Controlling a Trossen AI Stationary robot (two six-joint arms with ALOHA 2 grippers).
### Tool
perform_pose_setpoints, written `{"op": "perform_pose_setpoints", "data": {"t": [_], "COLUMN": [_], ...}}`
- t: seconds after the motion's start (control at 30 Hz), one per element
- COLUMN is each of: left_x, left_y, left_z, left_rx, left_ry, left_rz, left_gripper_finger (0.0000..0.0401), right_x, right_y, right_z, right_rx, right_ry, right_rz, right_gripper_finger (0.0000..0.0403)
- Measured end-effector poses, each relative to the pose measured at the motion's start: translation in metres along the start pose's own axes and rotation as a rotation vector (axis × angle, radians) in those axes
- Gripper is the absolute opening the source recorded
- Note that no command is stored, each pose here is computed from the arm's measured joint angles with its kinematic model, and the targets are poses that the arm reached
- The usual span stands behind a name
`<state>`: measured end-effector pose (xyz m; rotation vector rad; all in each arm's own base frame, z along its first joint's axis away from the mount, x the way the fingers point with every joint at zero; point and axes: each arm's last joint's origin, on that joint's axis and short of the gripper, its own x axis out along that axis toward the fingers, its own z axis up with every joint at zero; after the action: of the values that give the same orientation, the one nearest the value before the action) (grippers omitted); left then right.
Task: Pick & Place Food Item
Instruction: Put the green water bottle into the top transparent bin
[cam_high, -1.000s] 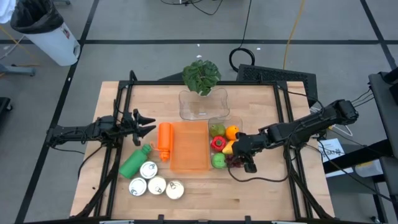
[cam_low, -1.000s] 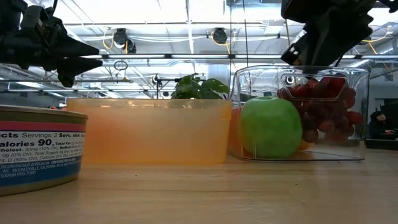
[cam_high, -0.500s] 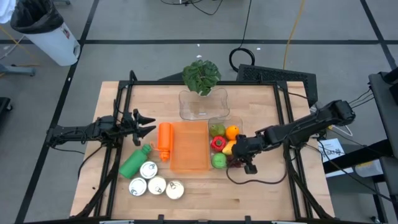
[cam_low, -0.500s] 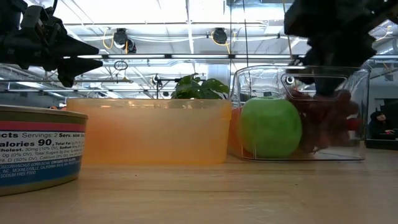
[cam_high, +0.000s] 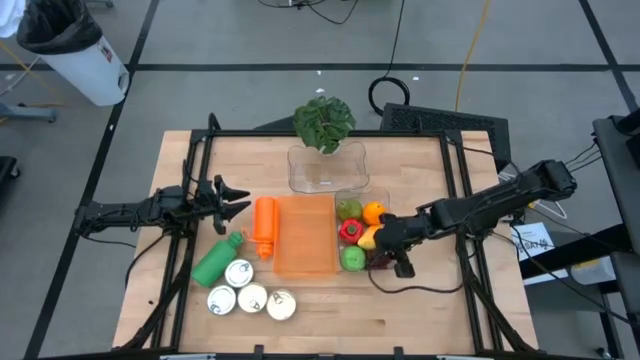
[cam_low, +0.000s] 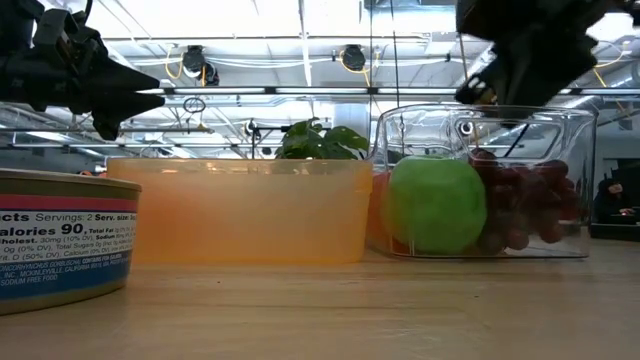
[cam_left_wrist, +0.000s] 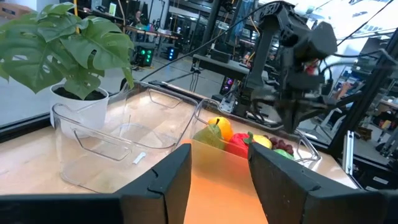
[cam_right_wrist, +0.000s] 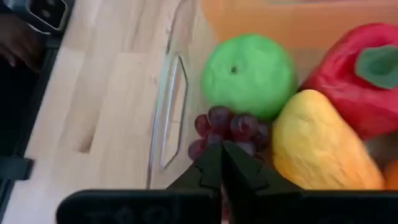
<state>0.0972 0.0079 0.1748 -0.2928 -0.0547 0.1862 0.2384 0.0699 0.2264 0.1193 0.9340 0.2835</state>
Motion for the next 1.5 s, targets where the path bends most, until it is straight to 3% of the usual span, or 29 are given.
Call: {"op": "perform_pose_setpoints", "data": {"t": [0.13,0.2,0.33,0.47,0.7,0.87,1.0,1.13,1.3,1.5], "left_x": [0.000,0.000,0.000,0.000,0.000,0.000,0.000,0.000,0.000,0.001], "left_y": [0.000,0.000,0.000,0.000,0.000,0.000,0.000,0.000,-0.001,-0.001], "left_z": [0.000,0.000,0.000,0.000,0.000,0.000,0.000,0.000,0.003,-0.001], "left_rx": [0.000,0.000,0.000,0.000,0.000,0.000,0.000,0.000,-0.016,-0.143], "left_ry": [0.000,-0.001,0.000,-0.001,0.000,-0.001,-0.001,-0.001,-0.031,0.040], "left_rz": [0.000,0.000,0.000,-0.001,0.000,0.000,0.000,0.000,-0.005,-0.028], "left_gripper_finger": [0.0164,0.0164,0.0171,0.0181,0.0199,0.0207,0.0201,0.0192,0.0184,0.0175], "right_x": [-0.024,-0.035,-0.038,-0.040,-0.053,-0.056,-0.054,-0.053,-0.054,-0.059], "right_y": [0.004,0.002,-0.010,-0.026,-0.049,-0.062,-0.069,-0.074,-0.074,-0.072], "right_z": [0.002,-0.003,-0.027,-0.052,-0.074,-0.082,-0.088,-0.092,-0.092,-0.093], "right_rx": [-0.028,-0.072,-0.121,-0.095,-0.112,-0.145,-0.124,-0.104,-0.169,-0.241], "right_ry": [-0.086,-0.160,-0.372,-0.534,-0.772,-0.897,-0.932,-0.935,-0.930,-0.955], "right_rz": [0.011,-0.040,-0.161,-0.205,-0.323,-0.288,-0.239,-0.271,-0.226,-0.245], "right_gripper_finger": [0.0001,0.0001,0.0000,0.0000,0.0000,0.0000,0.0000,0.0000,0.0000,0.0000]}}
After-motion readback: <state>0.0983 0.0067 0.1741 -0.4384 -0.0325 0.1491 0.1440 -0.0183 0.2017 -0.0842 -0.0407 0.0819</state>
